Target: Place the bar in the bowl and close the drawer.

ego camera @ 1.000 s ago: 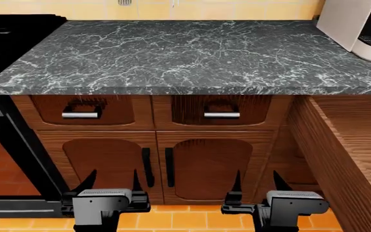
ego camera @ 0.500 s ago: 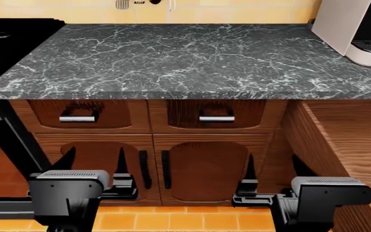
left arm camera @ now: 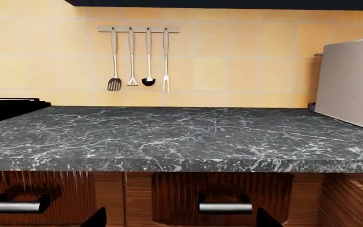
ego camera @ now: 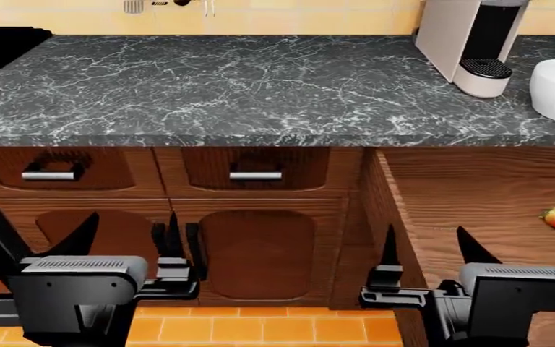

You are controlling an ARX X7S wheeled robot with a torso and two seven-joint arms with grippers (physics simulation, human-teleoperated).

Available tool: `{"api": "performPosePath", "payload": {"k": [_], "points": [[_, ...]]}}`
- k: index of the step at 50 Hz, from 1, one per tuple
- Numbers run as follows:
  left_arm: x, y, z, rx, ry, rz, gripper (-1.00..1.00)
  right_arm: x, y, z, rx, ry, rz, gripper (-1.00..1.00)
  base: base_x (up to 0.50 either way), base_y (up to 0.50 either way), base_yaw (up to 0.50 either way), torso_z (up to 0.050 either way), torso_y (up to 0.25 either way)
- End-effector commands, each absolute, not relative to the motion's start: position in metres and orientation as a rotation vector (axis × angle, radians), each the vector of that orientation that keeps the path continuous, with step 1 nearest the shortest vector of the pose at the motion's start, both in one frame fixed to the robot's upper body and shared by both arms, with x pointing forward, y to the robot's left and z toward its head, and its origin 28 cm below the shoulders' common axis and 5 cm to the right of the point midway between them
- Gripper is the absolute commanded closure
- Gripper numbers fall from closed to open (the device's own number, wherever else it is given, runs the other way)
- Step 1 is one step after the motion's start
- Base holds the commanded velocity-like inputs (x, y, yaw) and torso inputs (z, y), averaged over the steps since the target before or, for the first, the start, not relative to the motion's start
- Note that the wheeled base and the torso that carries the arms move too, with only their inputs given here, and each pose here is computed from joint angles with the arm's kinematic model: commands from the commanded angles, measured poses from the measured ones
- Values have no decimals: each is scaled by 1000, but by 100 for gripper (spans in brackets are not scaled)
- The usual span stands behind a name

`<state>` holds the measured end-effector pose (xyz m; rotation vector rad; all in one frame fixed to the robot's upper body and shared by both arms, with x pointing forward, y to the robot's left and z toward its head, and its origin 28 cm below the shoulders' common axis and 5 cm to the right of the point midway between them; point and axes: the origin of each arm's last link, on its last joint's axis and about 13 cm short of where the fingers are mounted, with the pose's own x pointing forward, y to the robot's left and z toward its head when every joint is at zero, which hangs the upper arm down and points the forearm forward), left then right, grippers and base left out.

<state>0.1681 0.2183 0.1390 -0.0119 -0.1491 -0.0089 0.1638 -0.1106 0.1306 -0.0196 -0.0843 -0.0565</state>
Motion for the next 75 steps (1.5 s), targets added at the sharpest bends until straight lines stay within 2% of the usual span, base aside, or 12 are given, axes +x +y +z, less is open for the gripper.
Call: {"api": "performPosePath", "payload": {"k": [1, 75], "points": [[166, 218, 142, -12, -160, -4, -100, 162, -112, 134, -18, -94, -66, -100, -4, -500, 0, 0, 0], [166, 219, 141, -18, -149, -21, -100, 161, -114, 135, -12, -87, -87, -100, -8, -500, 0, 0, 0]]}}
